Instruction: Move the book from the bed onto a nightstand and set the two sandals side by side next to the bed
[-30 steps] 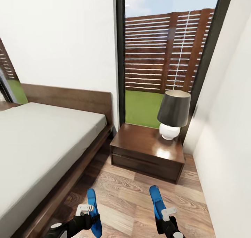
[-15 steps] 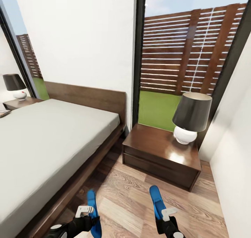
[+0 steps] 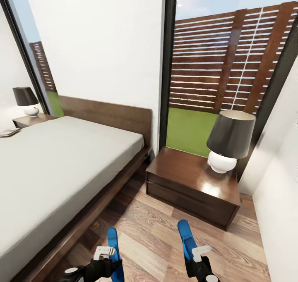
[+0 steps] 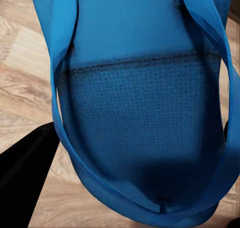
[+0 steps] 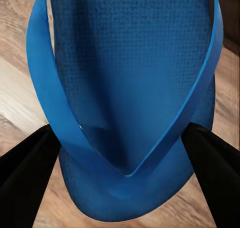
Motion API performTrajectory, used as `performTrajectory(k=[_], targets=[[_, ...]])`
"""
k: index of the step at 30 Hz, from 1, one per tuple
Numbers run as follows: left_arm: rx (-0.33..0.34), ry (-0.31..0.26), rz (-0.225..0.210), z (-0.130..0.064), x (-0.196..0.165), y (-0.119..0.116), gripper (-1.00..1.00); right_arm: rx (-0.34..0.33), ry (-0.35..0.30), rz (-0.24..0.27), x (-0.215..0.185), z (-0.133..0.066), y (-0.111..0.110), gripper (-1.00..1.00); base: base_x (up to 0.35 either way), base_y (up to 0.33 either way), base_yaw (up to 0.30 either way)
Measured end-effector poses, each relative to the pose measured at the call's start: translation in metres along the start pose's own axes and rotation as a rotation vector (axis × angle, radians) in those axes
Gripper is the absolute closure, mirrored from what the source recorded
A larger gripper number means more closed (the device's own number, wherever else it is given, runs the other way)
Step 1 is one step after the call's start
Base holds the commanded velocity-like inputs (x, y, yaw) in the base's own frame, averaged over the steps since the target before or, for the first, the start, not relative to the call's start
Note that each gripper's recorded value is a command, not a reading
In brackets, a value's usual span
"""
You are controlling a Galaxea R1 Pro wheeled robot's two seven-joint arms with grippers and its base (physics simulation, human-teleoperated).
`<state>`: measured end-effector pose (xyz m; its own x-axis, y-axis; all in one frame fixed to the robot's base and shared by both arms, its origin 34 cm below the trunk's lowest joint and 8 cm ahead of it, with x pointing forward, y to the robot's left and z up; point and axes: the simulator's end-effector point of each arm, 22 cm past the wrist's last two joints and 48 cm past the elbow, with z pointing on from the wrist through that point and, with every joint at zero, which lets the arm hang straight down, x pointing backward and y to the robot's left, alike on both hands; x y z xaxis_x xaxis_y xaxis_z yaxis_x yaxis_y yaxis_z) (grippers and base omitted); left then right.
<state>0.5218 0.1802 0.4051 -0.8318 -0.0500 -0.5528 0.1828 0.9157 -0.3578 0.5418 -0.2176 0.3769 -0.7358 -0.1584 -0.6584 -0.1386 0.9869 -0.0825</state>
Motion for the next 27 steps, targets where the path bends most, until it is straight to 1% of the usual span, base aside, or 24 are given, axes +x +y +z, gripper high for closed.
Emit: performTrajectory(k=[5, 8, 24, 27], targets=[[-0.001, 0.001, 0.001, -0.0001, 0.0001, 0.0005, 1.00, 0.000, 0.000, 0.000, 0.0000, 0.0000, 0.0001, 1.00, 0.000, -0.194, 0.010], [0.000, 0.001, 0.001, -0.0001, 0.0001, 0.0002, 1.00, -0.001, 0.000, 0.000, 0.0000, 0.0000, 0.0001, 1.00, 0.000, -0.083, 0.152], [0.001, 0.002, 0.002, 0.0002, 0.0006, -0.0009, 1.00, -0.001, 0.000, 0.000, 0.0000, 0.0000, 0.0006, 1.00, 0.000, -0.006, 0.278], [0.002, 0.003, 0.005, 0.0004, 0.0010, -0.0014, 1.00, -0.002, 0.000, 0.000, -0.0002, 0.0000, 0.0011, 1.00, 0.000, -0.099, 0.094]])
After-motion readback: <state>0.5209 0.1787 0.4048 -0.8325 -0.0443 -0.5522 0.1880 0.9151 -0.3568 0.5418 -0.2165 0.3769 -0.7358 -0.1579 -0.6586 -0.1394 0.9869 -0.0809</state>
